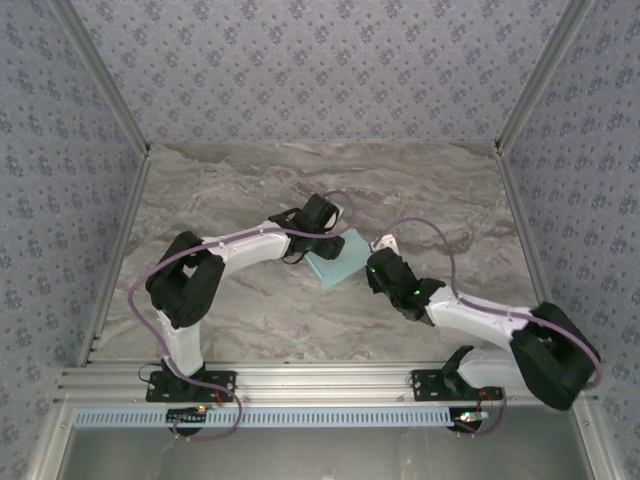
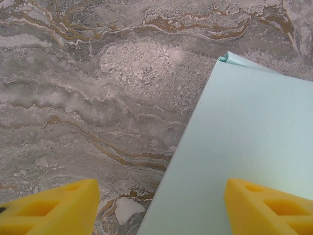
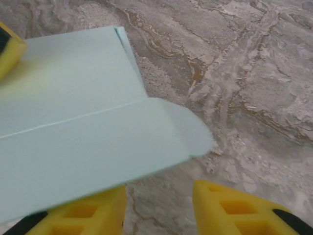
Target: Fold the paper box
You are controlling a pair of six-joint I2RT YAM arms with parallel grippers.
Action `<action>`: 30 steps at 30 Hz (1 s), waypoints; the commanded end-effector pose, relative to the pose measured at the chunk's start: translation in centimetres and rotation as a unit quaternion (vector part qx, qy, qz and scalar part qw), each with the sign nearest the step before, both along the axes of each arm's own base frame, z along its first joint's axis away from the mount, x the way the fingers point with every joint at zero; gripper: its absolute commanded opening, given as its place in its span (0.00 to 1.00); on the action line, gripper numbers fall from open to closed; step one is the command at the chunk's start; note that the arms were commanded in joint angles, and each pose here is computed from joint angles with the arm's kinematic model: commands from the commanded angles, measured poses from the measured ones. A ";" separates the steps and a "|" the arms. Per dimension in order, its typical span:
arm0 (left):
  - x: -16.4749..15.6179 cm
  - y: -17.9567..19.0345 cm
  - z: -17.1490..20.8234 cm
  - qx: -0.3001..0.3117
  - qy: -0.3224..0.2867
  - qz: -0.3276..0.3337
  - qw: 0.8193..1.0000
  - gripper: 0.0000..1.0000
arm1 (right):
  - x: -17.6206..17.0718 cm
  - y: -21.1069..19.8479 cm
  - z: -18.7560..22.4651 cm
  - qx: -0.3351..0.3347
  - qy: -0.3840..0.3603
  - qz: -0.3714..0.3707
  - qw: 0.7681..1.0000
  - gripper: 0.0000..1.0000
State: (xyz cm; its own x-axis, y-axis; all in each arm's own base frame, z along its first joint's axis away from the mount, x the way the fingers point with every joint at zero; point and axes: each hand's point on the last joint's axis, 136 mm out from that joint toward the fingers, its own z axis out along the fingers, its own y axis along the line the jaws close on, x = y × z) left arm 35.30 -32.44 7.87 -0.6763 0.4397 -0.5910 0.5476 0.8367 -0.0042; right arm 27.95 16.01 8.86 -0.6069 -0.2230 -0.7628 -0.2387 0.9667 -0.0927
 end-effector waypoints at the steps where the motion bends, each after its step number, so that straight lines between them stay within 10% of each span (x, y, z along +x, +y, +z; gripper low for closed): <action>1: -0.6 1.1 -2.2 0.039 0.009 0.007 0.999 0.68 | -1.2 -0.9 2.2 0.026 0.023 0.011 0.999 0.46; 10: -0.8 1.3 -2.6 0.037 0.001 0.011 0.999 0.68 | 1.6 0.6 3.8 0.167 0.064 0.009 0.984 0.66; 30: -2.0 1.6 -1.5 -0.081 0.123 -0.034 0.989 0.72 | 4.3 0.8 -4.0 0.103 0.179 -0.005 0.978 0.70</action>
State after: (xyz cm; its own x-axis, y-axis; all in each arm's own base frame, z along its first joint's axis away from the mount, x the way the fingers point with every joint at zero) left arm 35.02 -30.56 6.39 -0.7556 0.3760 -0.5364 0.5422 0.8185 -0.1900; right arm 33.02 17.44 5.50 -0.8128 -0.0257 -0.5820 -0.1931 0.9545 0.2275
